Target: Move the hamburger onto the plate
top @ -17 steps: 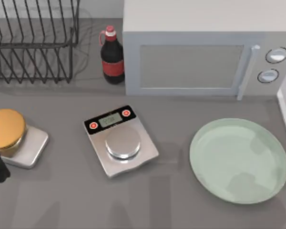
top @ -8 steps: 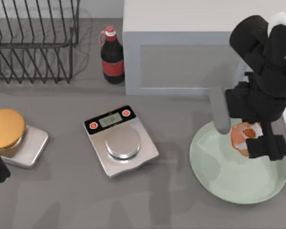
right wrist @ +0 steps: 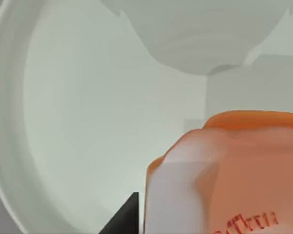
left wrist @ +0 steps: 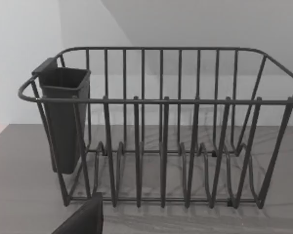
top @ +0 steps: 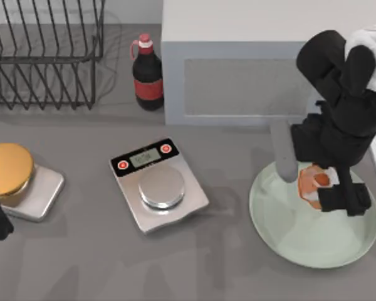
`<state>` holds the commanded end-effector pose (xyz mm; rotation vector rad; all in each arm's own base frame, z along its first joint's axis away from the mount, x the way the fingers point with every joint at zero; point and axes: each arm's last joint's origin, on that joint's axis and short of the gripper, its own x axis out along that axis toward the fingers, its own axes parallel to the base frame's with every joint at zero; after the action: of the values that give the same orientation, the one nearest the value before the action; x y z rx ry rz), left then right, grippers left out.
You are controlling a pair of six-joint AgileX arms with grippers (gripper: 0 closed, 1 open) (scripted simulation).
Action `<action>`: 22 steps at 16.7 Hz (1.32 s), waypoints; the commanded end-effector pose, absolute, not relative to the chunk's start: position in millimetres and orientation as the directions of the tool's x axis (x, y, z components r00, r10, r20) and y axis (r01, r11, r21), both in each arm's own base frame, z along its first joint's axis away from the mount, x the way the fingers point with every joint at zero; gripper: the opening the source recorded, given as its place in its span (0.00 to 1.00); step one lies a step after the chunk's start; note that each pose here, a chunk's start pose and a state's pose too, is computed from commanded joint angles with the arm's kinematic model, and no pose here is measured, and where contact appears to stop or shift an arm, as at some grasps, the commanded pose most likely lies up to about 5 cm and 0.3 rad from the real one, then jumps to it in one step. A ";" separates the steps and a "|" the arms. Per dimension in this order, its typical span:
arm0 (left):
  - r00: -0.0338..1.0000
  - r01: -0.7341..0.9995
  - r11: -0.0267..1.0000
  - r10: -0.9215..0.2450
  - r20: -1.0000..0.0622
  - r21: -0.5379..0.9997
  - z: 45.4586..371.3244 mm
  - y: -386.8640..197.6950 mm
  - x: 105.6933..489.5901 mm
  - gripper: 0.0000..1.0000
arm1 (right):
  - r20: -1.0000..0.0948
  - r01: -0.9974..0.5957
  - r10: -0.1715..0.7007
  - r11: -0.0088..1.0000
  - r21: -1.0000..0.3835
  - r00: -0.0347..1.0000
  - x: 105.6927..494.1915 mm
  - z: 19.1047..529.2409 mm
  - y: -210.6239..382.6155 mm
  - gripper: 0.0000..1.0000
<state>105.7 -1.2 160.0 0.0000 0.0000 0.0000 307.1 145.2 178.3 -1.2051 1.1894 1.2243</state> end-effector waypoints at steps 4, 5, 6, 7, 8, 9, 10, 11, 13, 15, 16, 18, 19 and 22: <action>1.000 0.000 1.000 0.000 0.000 0.000 160.0 -1.2 105.7 1.00 | -1.000 -1.000 0.017 -0.016 0.000 -0.001 306.3 151.2 146.4 0.00; 1.000 0.000 1.000 0.000 0.000 0.000 160.0 -1.2 105.7 1.00 | -1.000 -1.000 0.017 -0.016 0.001 -0.001 306.2 150.2 146.4 0.00; 1.000 0.000 1.000 0.000 0.000 0.000 160.0 -1.2 105.7 1.00 | -1.000 -1.000 0.017 -0.016 0.001 -0.001 306.2 150.2 146.4 0.00; 1.000 0.000 1.000 0.000 0.000 0.000 160.0 -1.2 105.7 1.00 | -1.000 -1.000 0.017 -0.016 0.001 -0.001 306.2 150.2 146.4 0.00; 1.000 0.000 1.000 0.000 0.000 0.000 160.0 -1.2 105.7 1.00 | -1.000 -1.000 0.017 -0.016 0.001 -0.001 306.2 150.2 146.4 0.00; 1.000 0.000 1.000 0.000 0.000 0.000 160.0 -1.2 105.7 1.00 | -1.000 -1.000 0.017 -0.016 0.001 -0.001 306.2 150.2 146.4 0.08; 1.000 0.000 1.000 0.000 0.000 0.000 160.0 -1.2 105.7 1.00 | -1.000 -1.000 0.017 -0.016 0.001 -0.001 306.2 150.2 146.4 0.15; 1.000 0.000 1.000 0.000 0.000 0.000 160.0 -1.2 105.7 1.00 | -1.000 -1.000 0.017 -0.016 0.001 -0.001 306.2 150.2 146.4 0.23; 1.000 0.000 1.000 0.000 0.000 0.000 160.0 -1.2 105.7 1.00 | -1.000 -1.000 0.017 -0.016 0.001 -0.001 306.2 150.2 146.4 0.38; 1.000 0.000 1.000 0.000 0.000 0.000 160.0 -1.2 105.7 1.00 | -1.000 -1.000 0.017 -0.016 0.001 -0.001 306.2 150.2 146.4 0.53; 1.000 0.000 1.000 0.000 0.000 0.000 160.0 -1.2 105.7 1.00 | -1.000 -1.000 0.017 -0.016 0.001 -0.001 306.2 150.2 146.4 0.60; 1.000 0.000 1.000 0.000 0.000 0.000 160.0 -1.2 105.7 1.00 | -1.000 -1.000 0.017 -0.016 0.001 -0.001 306.2 150.2 146.4 0.75; 1.000 0.000 1.000 0.000 0.000 0.000 160.0 -1.2 105.7 1.00 | -1.000 -1.000 0.017 -0.016 0.001 -0.001 306.2 150.2 146.4 0.83; 1.000 0.000 1.000 0.000 0.000 0.000 160.0 -1.2 105.7 1.00 | -1.000 -1.000 0.017 -0.016 0.001 -0.001 306.2 150.2 146.4 1.00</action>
<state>105.7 -1.2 160.0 0.0000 0.0000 0.0000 306.2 146.4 150.2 -1.2083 1.1895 1.2296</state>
